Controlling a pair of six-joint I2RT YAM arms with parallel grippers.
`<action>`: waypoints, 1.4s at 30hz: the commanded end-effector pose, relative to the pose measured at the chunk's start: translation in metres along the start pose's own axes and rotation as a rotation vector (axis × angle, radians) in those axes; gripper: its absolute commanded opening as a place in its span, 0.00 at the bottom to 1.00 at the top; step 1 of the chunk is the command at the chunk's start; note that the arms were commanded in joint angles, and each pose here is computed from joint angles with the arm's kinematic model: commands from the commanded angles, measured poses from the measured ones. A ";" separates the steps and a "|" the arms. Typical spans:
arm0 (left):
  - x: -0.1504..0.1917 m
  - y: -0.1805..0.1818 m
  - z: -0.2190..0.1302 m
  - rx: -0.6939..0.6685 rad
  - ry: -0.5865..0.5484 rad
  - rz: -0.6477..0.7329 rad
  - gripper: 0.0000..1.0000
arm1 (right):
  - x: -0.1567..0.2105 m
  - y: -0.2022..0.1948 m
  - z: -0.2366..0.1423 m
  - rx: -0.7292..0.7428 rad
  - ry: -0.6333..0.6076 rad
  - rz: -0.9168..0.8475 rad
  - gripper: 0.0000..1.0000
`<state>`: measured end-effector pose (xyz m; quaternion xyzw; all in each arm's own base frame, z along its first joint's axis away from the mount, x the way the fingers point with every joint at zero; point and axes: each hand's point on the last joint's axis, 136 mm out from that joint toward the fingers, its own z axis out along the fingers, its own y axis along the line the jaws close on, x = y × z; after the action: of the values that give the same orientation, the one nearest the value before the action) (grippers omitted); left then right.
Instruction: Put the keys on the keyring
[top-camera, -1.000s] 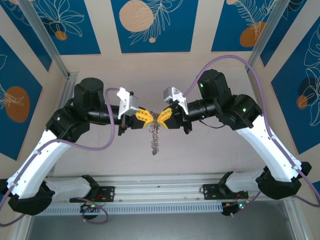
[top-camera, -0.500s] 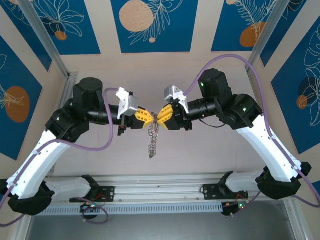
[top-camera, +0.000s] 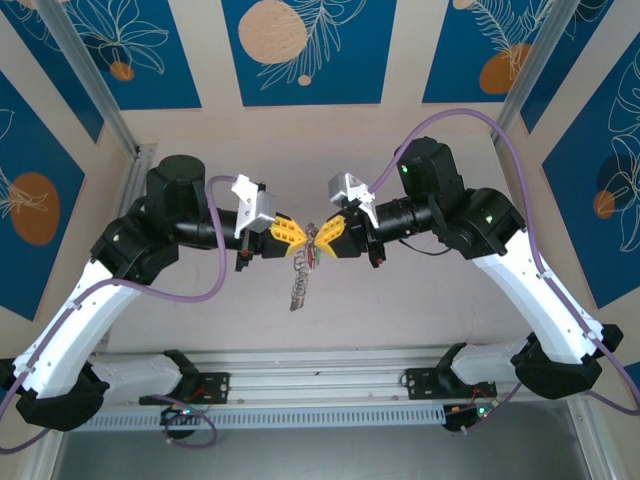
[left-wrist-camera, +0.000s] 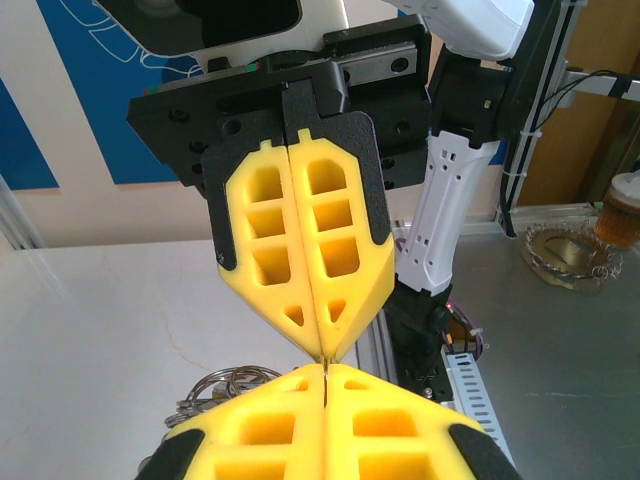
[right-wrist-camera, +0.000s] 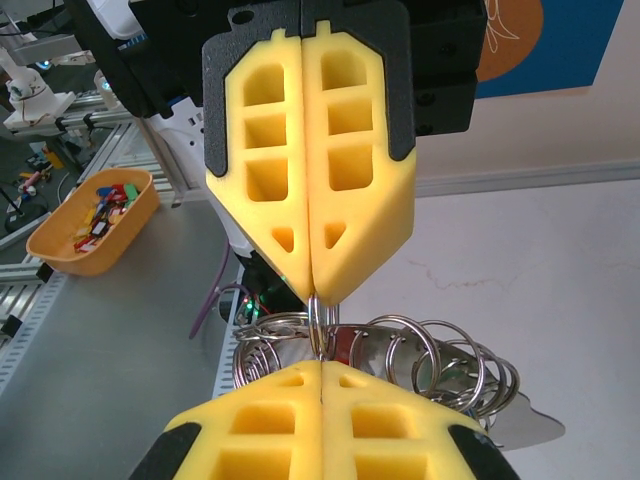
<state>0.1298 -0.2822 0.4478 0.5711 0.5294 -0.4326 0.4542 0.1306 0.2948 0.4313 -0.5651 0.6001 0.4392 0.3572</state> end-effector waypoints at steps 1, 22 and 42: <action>-0.017 -0.008 -0.006 0.024 -0.056 0.040 0.00 | 0.003 0.002 0.001 -0.031 0.008 0.009 0.00; -0.019 -0.009 -0.006 0.026 -0.069 0.043 0.00 | 0.014 -0.006 0.013 -0.044 0.033 0.034 0.00; -0.021 -0.008 -0.009 0.007 -0.080 0.045 0.00 | 0.000 -0.003 0.002 -0.015 -0.059 0.022 0.16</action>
<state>0.1284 -0.2810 0.4537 0.5647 0.5236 -0.4368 0.4649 0.1358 0.3055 0.4193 -0.5565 0.5966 0.4686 0.3389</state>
